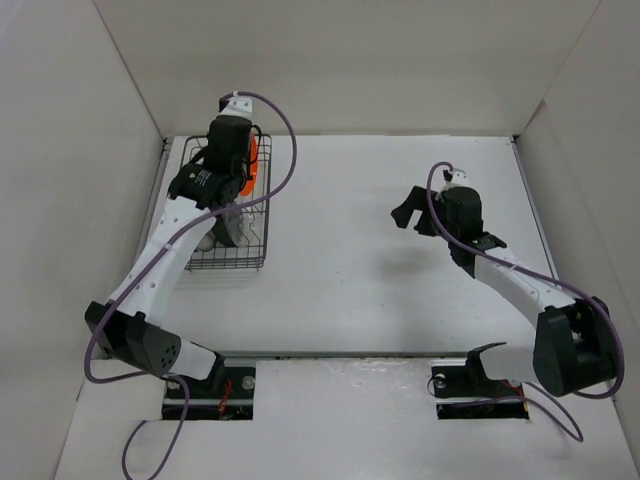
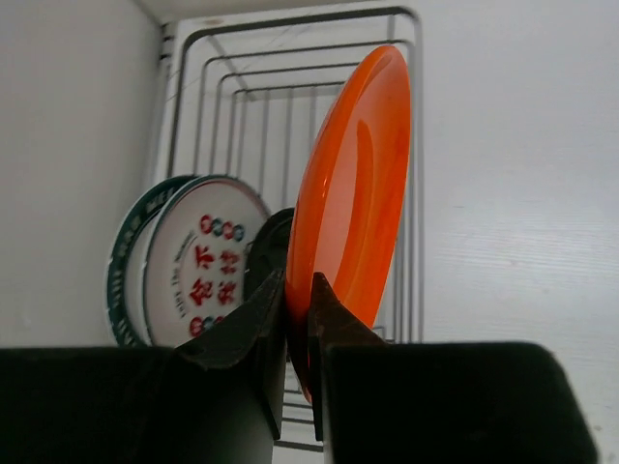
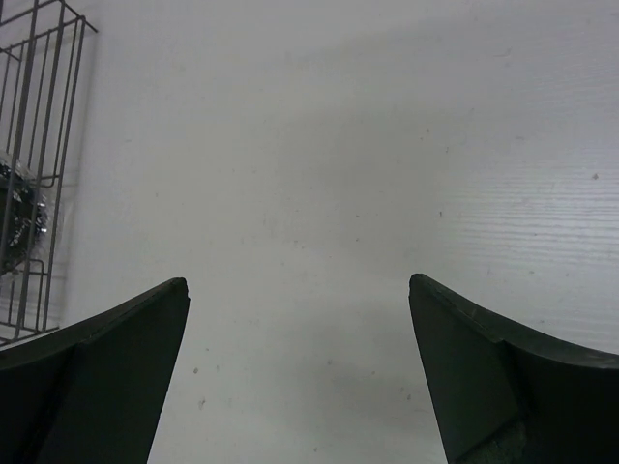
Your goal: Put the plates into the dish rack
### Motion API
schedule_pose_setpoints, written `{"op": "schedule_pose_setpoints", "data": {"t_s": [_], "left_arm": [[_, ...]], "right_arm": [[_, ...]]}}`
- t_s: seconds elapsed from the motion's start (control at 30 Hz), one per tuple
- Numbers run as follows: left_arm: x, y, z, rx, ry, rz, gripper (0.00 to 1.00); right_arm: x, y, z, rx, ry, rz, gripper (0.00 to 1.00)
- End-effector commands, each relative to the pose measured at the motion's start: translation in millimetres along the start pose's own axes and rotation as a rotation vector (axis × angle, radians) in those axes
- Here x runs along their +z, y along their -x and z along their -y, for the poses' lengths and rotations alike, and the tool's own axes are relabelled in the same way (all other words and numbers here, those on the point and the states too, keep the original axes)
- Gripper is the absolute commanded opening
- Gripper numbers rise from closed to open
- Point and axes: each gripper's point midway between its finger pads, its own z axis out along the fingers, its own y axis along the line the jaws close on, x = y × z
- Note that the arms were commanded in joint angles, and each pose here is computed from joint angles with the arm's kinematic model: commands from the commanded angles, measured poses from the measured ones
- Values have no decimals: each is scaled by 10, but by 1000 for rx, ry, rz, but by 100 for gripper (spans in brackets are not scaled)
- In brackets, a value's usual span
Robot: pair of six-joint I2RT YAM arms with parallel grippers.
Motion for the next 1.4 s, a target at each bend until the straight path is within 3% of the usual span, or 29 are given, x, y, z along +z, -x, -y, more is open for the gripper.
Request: {"op": "schedule_pose_setpoints", "data": {"t_s": [0.0, 0.17, 0.43, 1.0, 1.23, 1.27, 1.3, 1.37], "left_arm": [[78, -128, -345, -16, 215, -24, 0], [281, -234, -466, -24, 238, -47, 0], [574, -580, -302, 1, 185, -158, 0], [649, -1260, -65, 37, 74, -318, 0], [592, -1287, 22, 44, 5, -328, 42], [542, -1222, 27, 43, -9, -332, 49], [521, -1155, 20, 40, -9, -324, 63], [452, -993, 39, 46, -45, -297, 75]], "right_arm": [[21, 317, -266, -34, 42, 77, 100], [41, 249, -322, -41, 54, 60, 100], [49, 171, -258, -40, 36, 47, 100], [82, 169, -268, -37, 48, 29, 100], [98, 141, -335, -41, 72, 14, 100], [98, 141, -335, -41, 72, 14, 100], [90, 218, -397, -43, 89, 26, 100], [77, 261, -414, -62, 87, 23, 100]]}}
